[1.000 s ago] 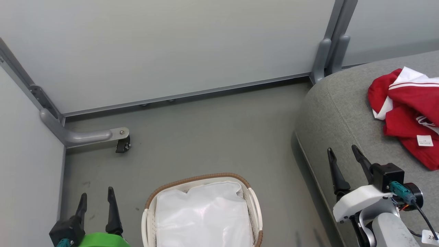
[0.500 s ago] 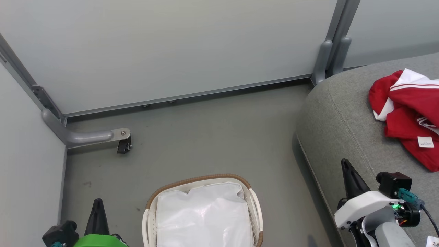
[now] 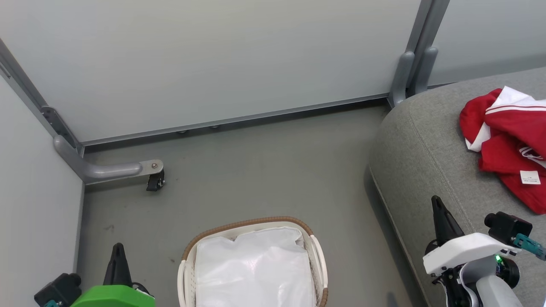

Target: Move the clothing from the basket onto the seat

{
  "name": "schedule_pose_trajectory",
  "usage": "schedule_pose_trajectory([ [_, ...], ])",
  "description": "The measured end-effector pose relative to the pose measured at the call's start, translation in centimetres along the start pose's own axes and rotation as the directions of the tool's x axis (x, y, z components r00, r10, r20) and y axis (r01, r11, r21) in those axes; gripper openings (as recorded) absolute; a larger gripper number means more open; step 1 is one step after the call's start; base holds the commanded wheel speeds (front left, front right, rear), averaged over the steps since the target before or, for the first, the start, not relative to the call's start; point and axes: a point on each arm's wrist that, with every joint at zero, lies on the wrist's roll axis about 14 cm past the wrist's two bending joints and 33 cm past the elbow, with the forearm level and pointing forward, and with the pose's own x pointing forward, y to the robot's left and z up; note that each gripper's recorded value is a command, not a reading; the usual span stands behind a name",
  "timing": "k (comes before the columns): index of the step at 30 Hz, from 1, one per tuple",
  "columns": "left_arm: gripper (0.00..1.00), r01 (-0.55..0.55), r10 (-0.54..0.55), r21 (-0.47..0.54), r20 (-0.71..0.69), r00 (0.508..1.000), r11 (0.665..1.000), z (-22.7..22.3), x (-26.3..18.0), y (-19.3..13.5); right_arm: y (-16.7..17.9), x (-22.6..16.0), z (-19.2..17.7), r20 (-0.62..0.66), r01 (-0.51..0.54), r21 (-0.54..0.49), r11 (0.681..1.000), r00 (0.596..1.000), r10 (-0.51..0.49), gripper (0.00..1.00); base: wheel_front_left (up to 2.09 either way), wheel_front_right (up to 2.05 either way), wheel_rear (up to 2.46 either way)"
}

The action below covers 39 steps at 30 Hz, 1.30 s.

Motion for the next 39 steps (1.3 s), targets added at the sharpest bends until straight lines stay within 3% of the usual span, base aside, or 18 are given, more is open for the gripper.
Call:
schedule_pose_trajectory([
  [16, 0.0, 0.009, -0.008, -0.22, 0.004, 1.0, 0.975, 1.0, 0.5, -0.5, -0.3, 0.0, 0.5, 0.0, 0.022, 0.229, 0.973, 1.0, -0.022, 0.0, 0.0, 0.0, 0.0],
  [39, 0.0, 0.05, -0.045, -0.466, 0.023, 0.999, 0.883, 2.5, 1.1, -1.5, -0.2, -0.1, 1.1, 0.001, 0.017, 0.489, 0.872, 1.0, -0.02, 0.0, 0.0, 0.0, 0.0],
])
